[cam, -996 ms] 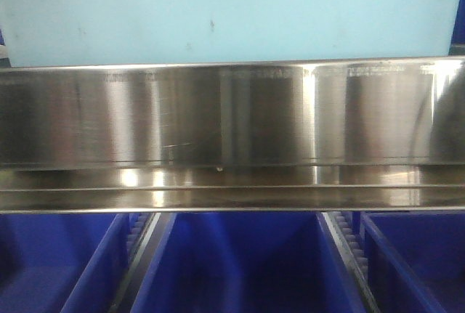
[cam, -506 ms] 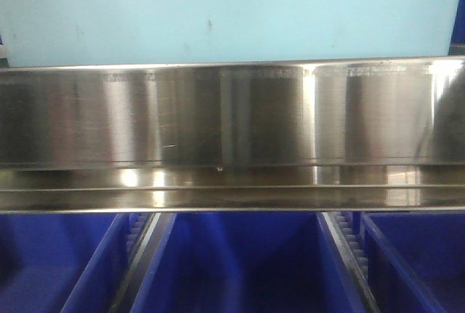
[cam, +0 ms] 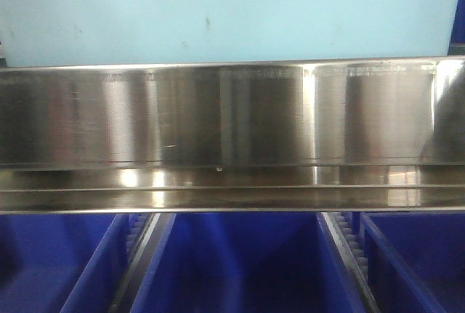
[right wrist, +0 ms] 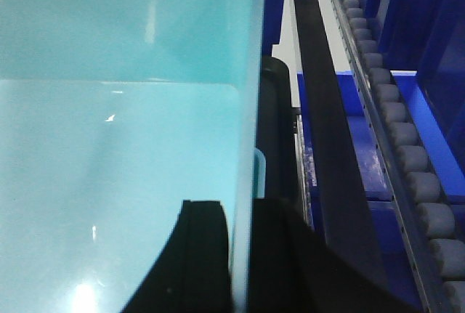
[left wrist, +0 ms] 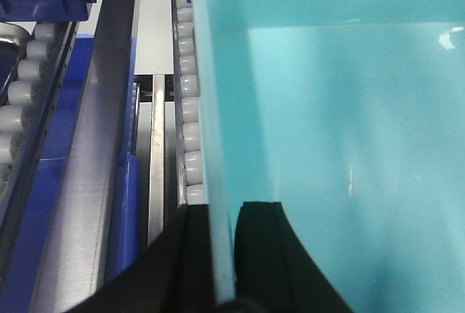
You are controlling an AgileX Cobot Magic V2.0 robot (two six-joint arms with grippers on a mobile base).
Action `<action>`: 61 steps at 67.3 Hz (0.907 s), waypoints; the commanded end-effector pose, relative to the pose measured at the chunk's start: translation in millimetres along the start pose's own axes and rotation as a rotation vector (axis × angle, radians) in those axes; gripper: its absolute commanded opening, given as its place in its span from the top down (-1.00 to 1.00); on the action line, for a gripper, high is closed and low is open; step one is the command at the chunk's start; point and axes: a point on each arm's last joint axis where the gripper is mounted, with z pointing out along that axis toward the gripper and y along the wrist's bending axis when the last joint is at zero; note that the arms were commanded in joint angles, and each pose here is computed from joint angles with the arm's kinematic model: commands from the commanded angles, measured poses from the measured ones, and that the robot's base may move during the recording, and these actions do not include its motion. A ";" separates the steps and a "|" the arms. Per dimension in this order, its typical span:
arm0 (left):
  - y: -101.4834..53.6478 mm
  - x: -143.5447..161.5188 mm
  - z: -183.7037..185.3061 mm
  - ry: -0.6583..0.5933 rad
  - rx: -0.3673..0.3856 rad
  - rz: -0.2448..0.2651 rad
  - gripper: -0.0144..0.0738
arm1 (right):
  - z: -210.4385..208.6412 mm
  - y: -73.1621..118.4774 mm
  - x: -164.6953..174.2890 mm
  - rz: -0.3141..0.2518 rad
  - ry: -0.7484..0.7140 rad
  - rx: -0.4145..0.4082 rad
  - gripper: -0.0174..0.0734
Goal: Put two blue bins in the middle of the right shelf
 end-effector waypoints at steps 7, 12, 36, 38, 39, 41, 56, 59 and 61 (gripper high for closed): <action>-6.6 -9.1 -5.4 -0.089 0.056 0.028 0.56 | -2.9 4.1 -2.2 0.003 -0.024 -0.036 0.42; -6.4 -9.4 -6.1 -0.090 0.056 0.028 0.30 | -3.6 2.6 -1.4 0.004 -0.013 -0.023 0.07; -1.3 -26.9 -30.2 -0.138 0.036 0.010 -0.19 | -23.1 -4.0 -19.8 0.043 -0.041 0.008 -0.30; -0.4 -28.5 -32.6 -0.135 0.028 0.006 -0.19 | -26.8 -5.1 -22.6 0.050 -0.048 0.010 -0.30; 0.3 -30.7 -35.3 -0.137 0.024 0.002 -0.19 | -28.7 -5.8 -23.9 0.053 -0.051 0.011 -0.30; 1.6 -31.8 -37.2 -0.125 0.009 -0.002 -0.19 | -31.6 -7.4 -25.2 0.058 -0.050 0.020 -0.30; 12.2 -41.4 -61.2 0.033 -0.103 -0.093 -0.19 | -55.9 -14.0 -24.4 0.082 0.162 0.052 -0.30; 12.6 -40.7 -62.4 0.081 -0.119 -0.105 -0.18 | -58.2 -13.9 -19.8 0.080 0.225 0.051 -0.30; 12.1 -39.9 -61.1 0.114 -0.126 -0.100 -0.17 | -59.1 -14.4 -16.0 0.084 0.267 0.060 -0.30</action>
